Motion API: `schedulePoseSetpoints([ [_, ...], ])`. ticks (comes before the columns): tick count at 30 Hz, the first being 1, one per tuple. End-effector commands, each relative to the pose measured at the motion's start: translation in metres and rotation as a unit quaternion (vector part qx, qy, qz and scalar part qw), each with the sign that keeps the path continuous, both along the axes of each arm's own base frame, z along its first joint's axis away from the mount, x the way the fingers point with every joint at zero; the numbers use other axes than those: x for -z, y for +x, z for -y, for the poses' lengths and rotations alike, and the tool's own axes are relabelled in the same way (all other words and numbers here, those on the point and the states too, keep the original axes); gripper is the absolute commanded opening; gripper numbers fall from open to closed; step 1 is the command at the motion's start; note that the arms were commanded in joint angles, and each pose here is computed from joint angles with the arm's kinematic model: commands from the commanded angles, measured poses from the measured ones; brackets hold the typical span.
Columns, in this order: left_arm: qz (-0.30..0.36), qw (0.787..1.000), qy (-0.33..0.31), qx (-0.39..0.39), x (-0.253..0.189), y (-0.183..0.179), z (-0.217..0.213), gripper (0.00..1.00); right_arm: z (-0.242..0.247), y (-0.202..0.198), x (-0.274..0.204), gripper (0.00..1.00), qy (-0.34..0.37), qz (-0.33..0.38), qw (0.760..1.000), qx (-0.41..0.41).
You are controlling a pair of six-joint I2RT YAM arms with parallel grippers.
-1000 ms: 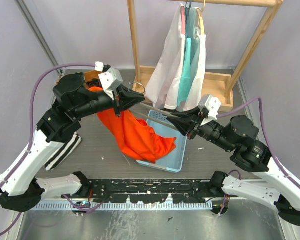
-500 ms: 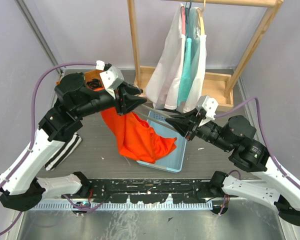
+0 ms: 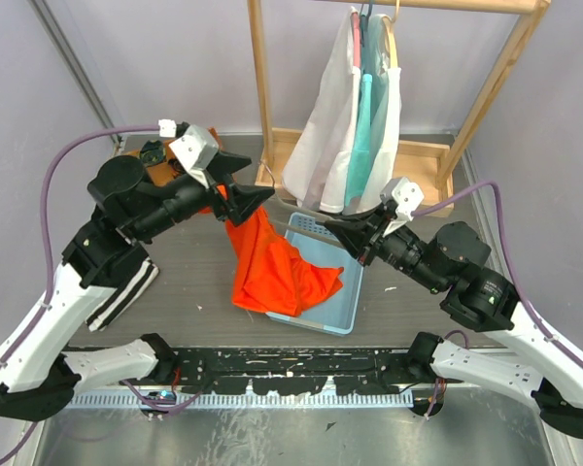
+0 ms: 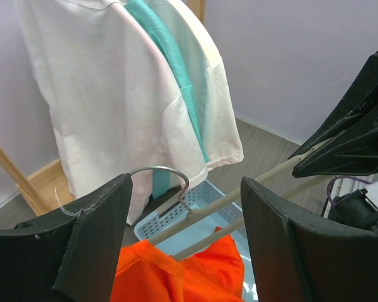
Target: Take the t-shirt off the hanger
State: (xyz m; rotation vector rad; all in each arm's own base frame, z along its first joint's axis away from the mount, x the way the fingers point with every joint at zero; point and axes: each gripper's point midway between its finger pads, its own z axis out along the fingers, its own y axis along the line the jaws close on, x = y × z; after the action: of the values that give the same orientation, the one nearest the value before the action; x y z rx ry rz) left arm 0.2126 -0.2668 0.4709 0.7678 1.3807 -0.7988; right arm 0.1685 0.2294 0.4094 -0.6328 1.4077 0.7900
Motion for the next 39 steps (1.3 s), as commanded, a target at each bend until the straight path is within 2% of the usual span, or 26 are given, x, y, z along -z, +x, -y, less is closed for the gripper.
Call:
schedulePoseSetpoints([
  [1, 0.014, 0.997, -0.045, -0.057, -0.015, 0.0, -0.026, 0.77, 0.009, 0.003, -0.033, 0.01, 0.062, 0.022, 0.998, 0.025],
  [10, -0.004, 0.99, -0.054, -0.134, -0.002, 0.012, -0.052, 0.78, 0.013, 0.007, -0.036, 0.01, 0.087, 0.02, 0.995, 0.038],
  [14, -0.027, 0.988, -0.054, -0.143, 0.012, 0.018, -0.049, 0.76, 0.016, 0.008, -0.04, 0.0, 0.108, 0.026, 0.993, 0.046],
  [24, -0.086, 0.983, -0.046, -0.155, 0.043, 0.035, -0.032, 0.64, 0.031, 0.005, -0.068, 0.0, 0.164, 0.062, 0.983, 0.062],
  [39, -0.117, 0.976, -0.023, -0.184, 0.078, 0.053, -0.025, 0.6, 0.036, -0.002, -0.085, 0.01, 0.184, 0.081, 0.978, 0.054],
])
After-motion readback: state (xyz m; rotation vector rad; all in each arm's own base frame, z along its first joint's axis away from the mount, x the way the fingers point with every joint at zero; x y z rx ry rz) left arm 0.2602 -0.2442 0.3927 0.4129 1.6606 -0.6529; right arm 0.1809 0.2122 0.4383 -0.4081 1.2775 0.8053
